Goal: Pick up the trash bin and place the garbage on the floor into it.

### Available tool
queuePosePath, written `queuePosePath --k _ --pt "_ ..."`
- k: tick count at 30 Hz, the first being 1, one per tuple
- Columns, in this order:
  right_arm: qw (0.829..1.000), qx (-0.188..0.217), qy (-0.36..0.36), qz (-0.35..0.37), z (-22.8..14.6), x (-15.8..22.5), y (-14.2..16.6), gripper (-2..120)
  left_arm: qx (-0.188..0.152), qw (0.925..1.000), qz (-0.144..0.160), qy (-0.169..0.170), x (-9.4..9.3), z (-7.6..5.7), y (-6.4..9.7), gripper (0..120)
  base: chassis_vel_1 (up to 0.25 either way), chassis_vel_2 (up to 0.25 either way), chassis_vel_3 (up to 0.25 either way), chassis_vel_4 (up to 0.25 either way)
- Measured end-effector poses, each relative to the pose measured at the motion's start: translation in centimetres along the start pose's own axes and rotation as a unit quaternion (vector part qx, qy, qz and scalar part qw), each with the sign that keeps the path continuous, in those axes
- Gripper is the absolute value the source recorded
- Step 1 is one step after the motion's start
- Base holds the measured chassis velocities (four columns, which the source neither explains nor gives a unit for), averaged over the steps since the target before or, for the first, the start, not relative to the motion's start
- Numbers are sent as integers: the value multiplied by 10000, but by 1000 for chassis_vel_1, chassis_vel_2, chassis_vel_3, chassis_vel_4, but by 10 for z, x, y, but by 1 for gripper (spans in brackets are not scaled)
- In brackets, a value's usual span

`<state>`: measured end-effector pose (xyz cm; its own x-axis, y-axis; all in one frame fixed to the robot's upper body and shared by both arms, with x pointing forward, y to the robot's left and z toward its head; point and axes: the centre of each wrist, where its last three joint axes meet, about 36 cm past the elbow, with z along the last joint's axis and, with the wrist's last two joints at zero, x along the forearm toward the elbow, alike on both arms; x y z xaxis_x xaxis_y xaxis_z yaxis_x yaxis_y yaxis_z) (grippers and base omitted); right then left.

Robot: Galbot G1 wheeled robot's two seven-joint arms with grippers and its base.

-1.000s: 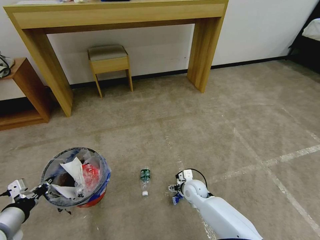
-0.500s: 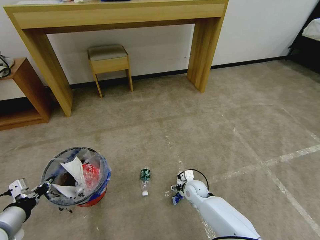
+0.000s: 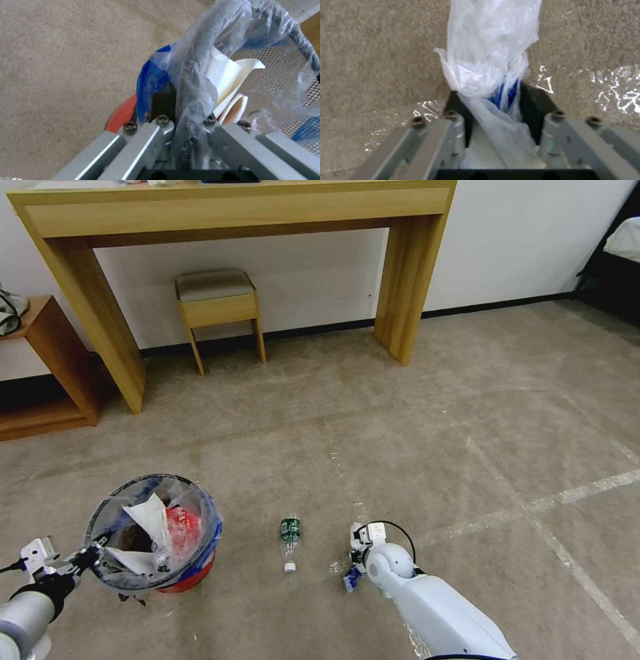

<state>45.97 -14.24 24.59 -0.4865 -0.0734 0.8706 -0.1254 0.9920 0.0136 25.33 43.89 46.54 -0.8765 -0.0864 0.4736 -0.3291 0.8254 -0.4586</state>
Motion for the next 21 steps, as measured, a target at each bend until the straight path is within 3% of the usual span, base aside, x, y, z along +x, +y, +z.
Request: queuePosePath --k 5,6,13,16,19,21 --pt "10000 -1 -8 -15 2 2 -1 11 26 10000 2 10 0 2 0 1 0 0 0 0" --pt "10000 -9 -33 -28 3 4 -3 2 26 10000 2 13 -1 2 -1 1 0 0 0 0" --pt "9989 -186 -417 -104 -19 35 -25 0 -19 10000 24 2 0 -1 -3 1 0 0 0 0" --pt "9934 -374 -1064 -184 -55 65 -41 0 -11 10000 91 -5 2 -2 -7 1 0 0 0 0" --pt "9903 -397 -1312 -238 -68 76 -44 0 -7 9999 118 -5 3 -3 -8 1 0 0 0 0" --pt "9791 -455 -1917 -502 -94 101 -46 0 -20 9999 157 -4 3 -4 -11 1 0 0 0 0"
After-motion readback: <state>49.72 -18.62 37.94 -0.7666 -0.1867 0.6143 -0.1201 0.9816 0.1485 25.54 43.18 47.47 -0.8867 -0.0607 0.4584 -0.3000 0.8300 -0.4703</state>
